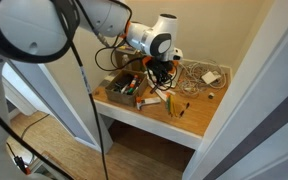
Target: Put the red pen from the box on the shelf
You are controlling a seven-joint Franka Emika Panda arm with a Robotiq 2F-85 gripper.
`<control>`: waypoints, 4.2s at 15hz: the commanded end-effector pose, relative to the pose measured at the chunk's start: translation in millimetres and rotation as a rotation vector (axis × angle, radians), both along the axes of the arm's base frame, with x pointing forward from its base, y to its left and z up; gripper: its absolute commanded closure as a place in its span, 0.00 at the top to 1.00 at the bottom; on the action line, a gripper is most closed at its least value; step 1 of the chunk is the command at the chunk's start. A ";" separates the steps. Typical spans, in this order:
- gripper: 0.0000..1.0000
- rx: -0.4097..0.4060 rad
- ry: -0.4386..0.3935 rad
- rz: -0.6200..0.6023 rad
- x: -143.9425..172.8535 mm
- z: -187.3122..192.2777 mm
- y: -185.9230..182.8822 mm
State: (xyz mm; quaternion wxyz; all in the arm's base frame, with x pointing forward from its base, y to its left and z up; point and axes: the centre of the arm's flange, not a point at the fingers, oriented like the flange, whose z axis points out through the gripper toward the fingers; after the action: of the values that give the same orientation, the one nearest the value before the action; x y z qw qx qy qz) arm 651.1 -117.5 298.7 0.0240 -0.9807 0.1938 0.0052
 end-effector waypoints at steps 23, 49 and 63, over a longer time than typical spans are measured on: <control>0.06 -0.194 0.055 0.006 59.5 -67.5 -88.7; 0.56 -0.029 0.122 0.192 111.8 -137.0 -120.5; 1.00 -0.004 0.186 0.198 75.6 15.7 -63.6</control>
State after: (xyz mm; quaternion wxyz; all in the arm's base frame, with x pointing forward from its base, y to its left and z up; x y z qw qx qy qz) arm 743.7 -202.3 282.1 0.0025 -0.9896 0.0971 0.1060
